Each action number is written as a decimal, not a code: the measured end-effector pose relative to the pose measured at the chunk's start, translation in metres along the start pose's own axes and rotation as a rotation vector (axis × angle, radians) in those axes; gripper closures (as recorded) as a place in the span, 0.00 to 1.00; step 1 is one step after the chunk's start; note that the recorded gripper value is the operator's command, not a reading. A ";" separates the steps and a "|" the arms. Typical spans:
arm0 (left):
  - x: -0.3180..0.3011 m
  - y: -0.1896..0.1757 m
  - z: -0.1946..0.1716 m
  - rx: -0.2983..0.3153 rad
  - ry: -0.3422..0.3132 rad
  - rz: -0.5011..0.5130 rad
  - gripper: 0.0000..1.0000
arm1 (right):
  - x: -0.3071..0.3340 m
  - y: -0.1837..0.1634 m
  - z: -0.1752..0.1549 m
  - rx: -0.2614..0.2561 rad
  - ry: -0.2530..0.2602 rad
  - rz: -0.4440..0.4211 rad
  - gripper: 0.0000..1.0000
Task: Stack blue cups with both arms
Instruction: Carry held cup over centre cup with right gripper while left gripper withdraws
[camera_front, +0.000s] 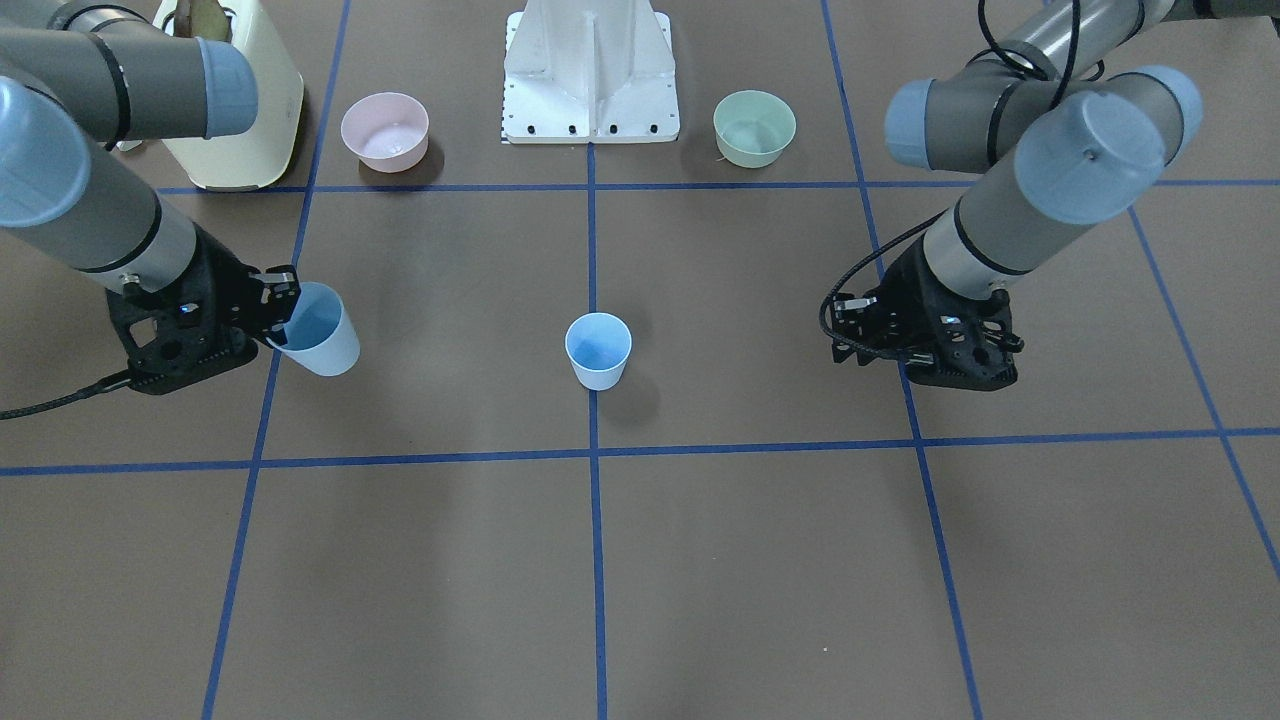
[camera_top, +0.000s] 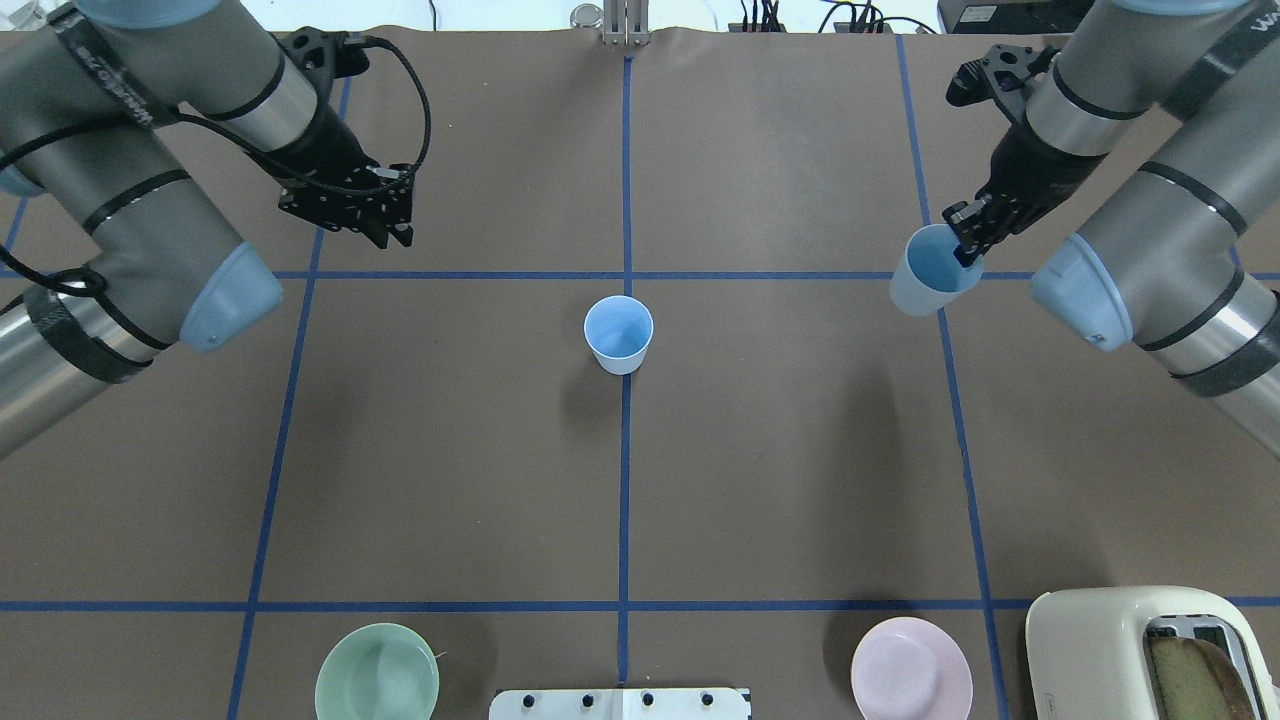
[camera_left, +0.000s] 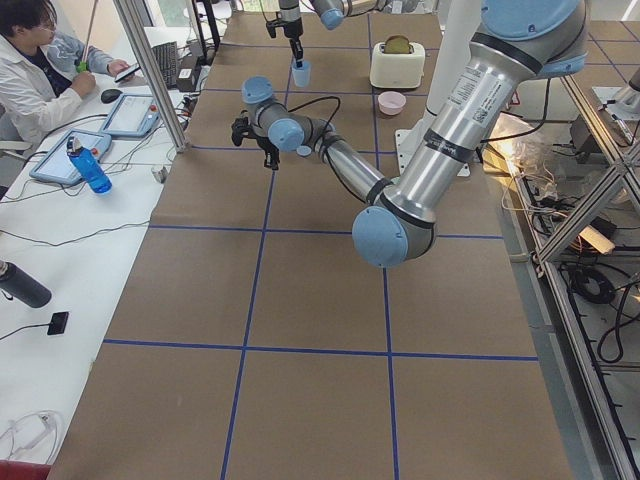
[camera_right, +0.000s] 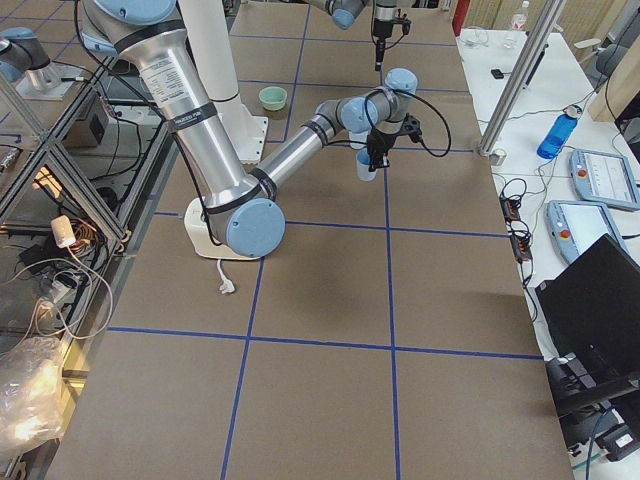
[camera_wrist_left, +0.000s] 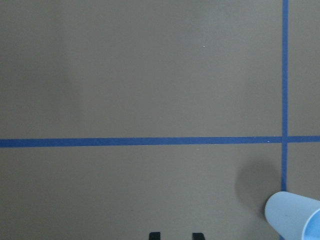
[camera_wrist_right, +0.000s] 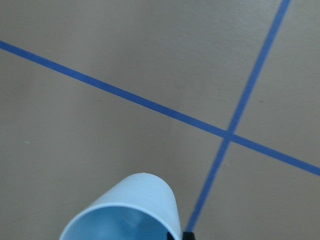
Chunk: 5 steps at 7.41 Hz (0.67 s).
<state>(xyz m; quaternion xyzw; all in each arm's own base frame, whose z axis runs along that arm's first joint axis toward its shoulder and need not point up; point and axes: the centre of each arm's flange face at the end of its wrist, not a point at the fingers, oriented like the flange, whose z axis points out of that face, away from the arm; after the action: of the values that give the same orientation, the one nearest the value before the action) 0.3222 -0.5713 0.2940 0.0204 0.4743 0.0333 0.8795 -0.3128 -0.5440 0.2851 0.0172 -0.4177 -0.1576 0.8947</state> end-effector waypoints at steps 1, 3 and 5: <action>-0.026 0.004 -0.003 0.001 -0.017 0.036 0.65 | -0.035 -0.002 -0.002 0.003 -0.023 0.030 0.88; -0.075 0.016 -0.003 -0.006 -0.048 0.112 0.65 | -0.100 -0.003 0.001 0.004 -0.048 0.086 0.88; -0.117 0.023 -0.005 -0.013 -0.074 0.162 0.65 | -0.157 -0.002 0.012 0.011 -0.047 0.125 0.88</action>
<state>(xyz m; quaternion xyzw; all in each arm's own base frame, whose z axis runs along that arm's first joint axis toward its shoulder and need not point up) 0.2533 -0.5574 0.3900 0.0541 0.4380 0.1065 0.8910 -0.4168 -0.4982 0.1759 -0.0078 -0.4399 -0.0994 0.8925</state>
